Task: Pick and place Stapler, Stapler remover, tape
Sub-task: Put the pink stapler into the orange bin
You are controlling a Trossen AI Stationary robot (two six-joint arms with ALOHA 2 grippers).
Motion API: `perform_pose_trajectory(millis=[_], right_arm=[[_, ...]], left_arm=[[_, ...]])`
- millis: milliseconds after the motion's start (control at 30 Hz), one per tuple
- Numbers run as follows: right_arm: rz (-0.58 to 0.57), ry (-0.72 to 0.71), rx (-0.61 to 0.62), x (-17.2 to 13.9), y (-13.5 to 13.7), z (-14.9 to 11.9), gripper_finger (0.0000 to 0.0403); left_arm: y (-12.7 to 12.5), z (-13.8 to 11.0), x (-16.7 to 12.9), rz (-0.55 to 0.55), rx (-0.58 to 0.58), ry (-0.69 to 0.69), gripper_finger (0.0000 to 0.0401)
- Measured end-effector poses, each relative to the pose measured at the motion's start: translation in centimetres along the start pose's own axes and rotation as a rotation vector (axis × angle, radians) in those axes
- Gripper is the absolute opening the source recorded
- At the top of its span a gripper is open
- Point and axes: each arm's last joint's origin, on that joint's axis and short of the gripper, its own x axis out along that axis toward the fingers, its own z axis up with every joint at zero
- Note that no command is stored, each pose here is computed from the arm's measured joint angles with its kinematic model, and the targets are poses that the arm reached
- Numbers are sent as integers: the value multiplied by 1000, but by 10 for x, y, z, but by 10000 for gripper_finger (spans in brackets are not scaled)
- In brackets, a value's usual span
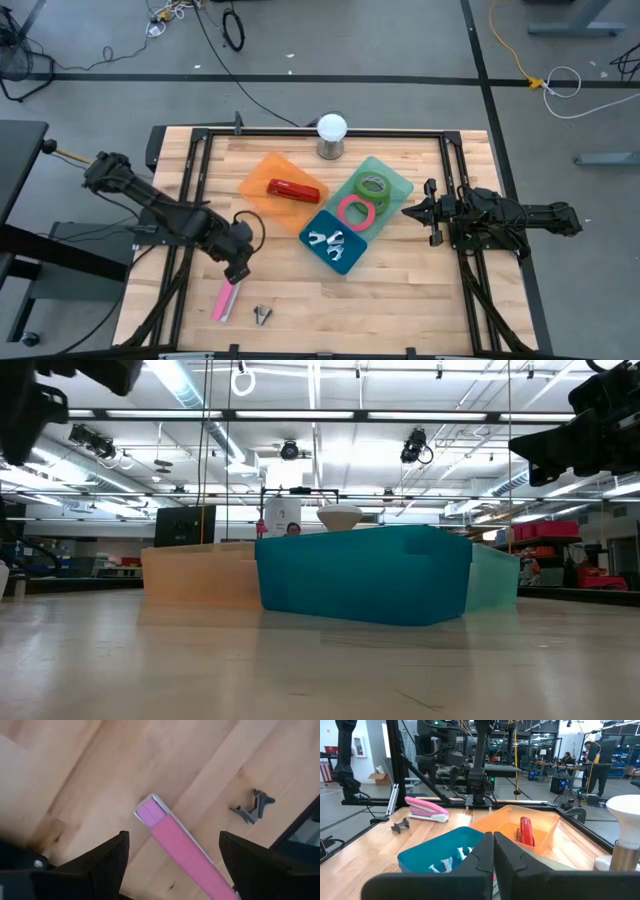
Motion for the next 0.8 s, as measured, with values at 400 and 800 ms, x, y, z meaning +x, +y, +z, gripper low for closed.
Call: perform_pose_trajectory(millis=[400, 800], right_arm=[[0, 0, 0, 0, 0, 0, 11], [0, 0, 0, 0, 0, 0, 11]], left_arm=[[-8, -16, 18, -58, -116, -34, 309], [6, -25, 63, -91, -358, 118, 309]])
